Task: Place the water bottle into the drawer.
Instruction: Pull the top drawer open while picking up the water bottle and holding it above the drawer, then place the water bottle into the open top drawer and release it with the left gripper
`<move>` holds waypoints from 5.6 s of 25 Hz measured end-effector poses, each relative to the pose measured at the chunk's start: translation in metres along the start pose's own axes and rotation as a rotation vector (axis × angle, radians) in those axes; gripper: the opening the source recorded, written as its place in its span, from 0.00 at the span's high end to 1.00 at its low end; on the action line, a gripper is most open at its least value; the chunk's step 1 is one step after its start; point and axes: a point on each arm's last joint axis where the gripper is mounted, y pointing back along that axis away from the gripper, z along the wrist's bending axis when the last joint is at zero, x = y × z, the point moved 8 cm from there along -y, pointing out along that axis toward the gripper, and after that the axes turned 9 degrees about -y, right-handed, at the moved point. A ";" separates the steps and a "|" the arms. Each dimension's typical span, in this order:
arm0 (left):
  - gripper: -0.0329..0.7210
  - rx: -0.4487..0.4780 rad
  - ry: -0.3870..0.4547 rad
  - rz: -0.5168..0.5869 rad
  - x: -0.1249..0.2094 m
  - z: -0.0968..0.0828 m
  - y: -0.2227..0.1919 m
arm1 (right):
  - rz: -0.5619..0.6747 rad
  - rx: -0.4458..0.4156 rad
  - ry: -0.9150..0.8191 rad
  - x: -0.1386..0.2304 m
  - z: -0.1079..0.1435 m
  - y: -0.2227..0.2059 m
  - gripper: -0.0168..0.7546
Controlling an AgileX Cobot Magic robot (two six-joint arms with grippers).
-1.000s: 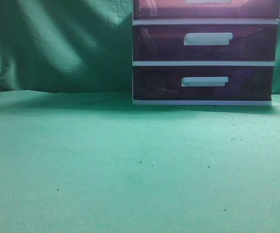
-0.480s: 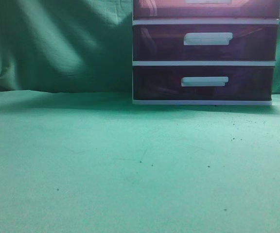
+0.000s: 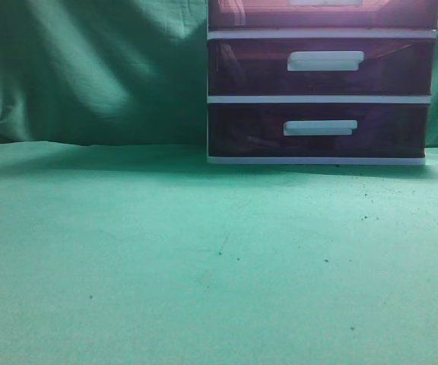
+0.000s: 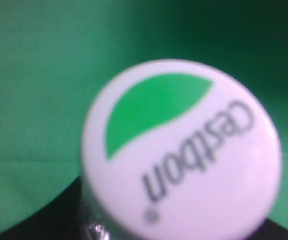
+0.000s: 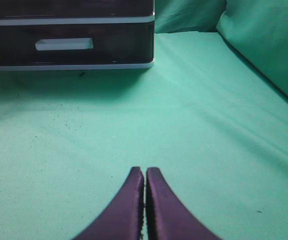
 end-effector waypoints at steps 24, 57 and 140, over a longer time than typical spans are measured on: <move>0.56 0.301 -0.181 -0.312 -0.096 -0.074 0.189 | -0.659 -0.088 -0.004 -0.107 0.014 0.038 0.98; 0.56 0.349 -0.223 -0.341 -0.082 -0.078 0.237 | -0.181 -0.078 1.153 -0.241 0.102 -0.236 0.33; 0.56 0.326 -1.135 -0.519 -0.258 -0.315 0.104 | -0.225 -0.275 1.537 -0.139 0.114 -0.183 0.87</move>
